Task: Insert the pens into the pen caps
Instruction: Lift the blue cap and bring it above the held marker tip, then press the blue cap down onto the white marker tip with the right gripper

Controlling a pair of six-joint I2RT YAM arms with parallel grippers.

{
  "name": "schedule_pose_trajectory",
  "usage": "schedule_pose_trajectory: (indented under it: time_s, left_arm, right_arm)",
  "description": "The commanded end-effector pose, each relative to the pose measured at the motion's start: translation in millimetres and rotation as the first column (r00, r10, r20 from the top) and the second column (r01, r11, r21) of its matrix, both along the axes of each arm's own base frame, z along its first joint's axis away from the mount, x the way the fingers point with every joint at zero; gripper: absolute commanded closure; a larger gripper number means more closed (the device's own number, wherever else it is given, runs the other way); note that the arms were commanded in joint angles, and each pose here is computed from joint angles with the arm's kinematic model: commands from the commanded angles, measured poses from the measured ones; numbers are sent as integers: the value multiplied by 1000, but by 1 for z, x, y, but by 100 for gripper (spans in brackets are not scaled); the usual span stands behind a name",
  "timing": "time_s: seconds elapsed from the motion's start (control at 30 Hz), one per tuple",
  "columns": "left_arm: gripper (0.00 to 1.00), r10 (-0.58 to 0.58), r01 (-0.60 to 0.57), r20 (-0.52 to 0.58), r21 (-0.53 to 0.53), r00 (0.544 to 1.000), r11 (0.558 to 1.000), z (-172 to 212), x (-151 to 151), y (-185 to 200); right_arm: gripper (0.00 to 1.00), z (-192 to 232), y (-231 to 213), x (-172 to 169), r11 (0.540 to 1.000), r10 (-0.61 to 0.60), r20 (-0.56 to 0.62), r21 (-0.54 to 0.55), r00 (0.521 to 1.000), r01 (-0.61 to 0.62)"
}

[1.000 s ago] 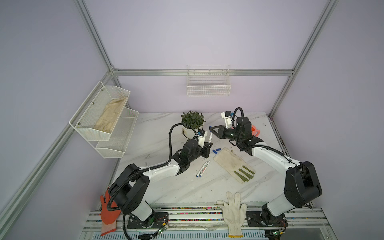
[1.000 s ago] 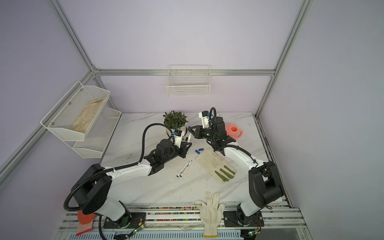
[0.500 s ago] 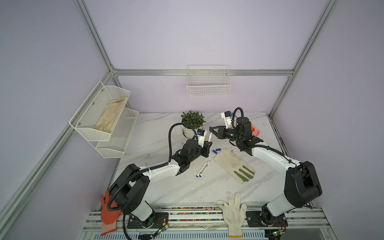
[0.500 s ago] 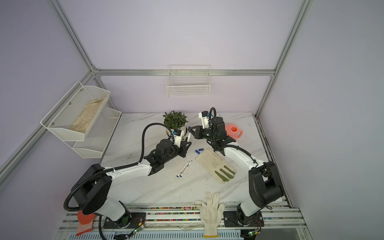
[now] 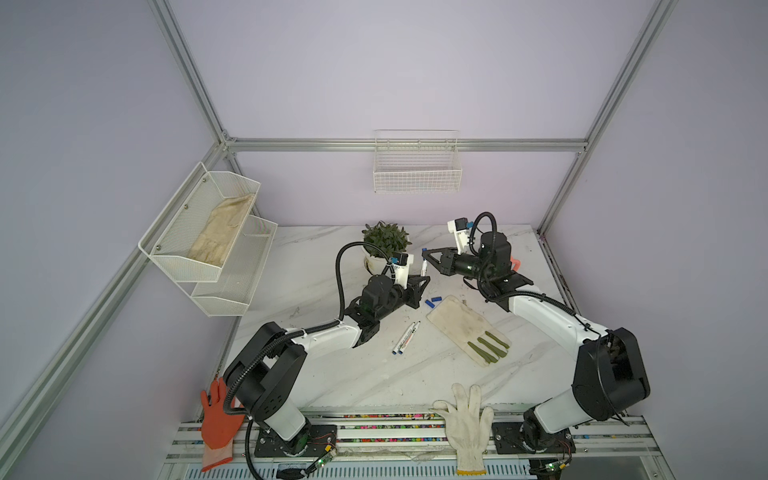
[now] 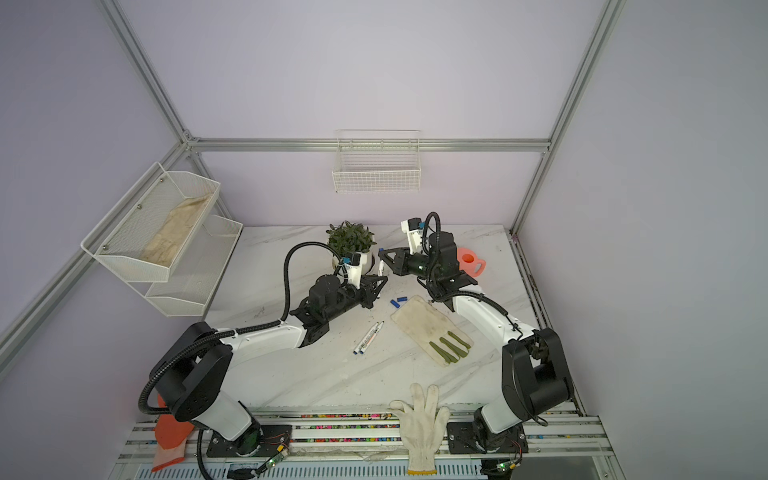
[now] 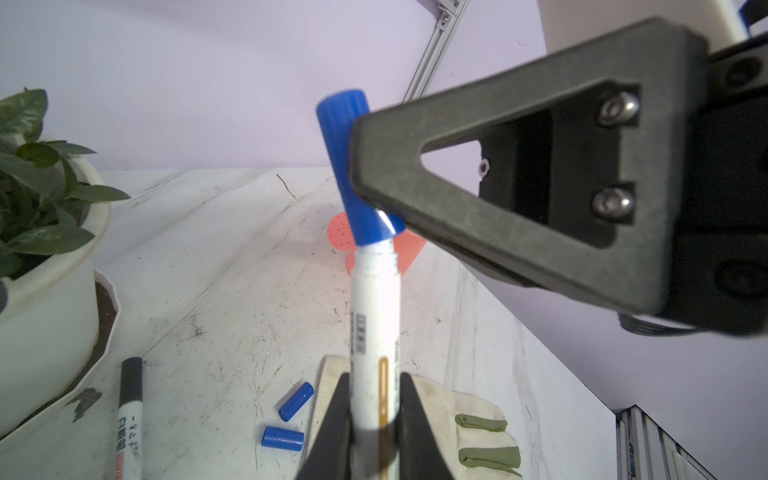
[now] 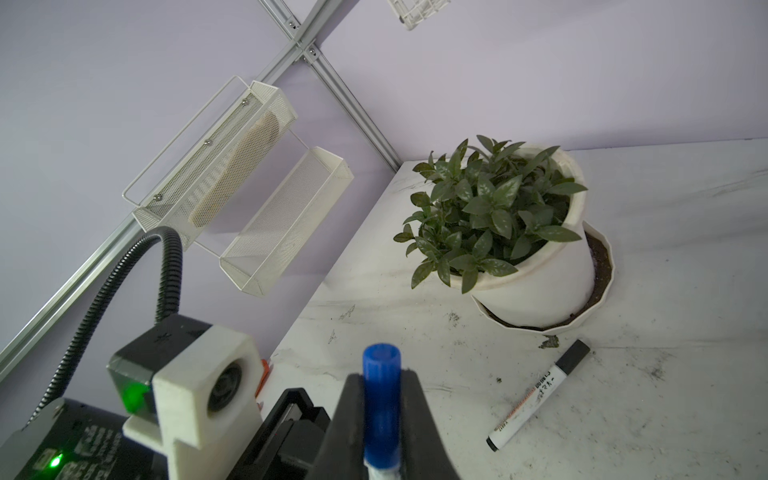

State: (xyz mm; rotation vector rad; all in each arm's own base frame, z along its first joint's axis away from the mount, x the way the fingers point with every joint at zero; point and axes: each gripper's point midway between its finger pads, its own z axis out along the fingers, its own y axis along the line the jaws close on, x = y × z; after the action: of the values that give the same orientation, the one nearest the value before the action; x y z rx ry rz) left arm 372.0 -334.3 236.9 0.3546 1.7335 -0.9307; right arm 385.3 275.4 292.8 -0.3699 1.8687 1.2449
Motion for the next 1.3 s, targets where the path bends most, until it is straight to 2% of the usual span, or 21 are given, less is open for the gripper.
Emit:
schedule_pose_trajectory:
  time_s: [0.0,0.2,0.43,0.7,0.83,1.1,1.27]
  left_arm:
    - [100,111,-73,237,-162,965,984,107,33,13]
    - [100,141,-77,353,-188,925,979,140,38,12]
    - [100,157,-51,411,-257,898,965,155,33,14]
    - [100,124,-54,530,-147,839,988,151,20,4]
    - [100,107,-67,550,-92,828,993,138,13,-2]
    - [100,124,-96,616,-79,778,992,132,-2,-3]
    - [100,122,-110,650,-60,750,992,134,-6,-4]
  right_arm:
    - [100,14,13,-46,978,204,1,46,979,-204]
    - [100,16,14,-69,954,298,13,34,954,-299]
    - [99,7,7,-63,967,245,41,-81,969,-241]
    - [98,12,4,-61,970,226,76,-105,971,-218]
    - [98,22,3,-61,972,220,113,-107,969,-209]
    - [95,19,-2,-59,974,195,129,-144,972,-176]
    - [87,40,-8,-62,981,163,199,-140,966,-136]
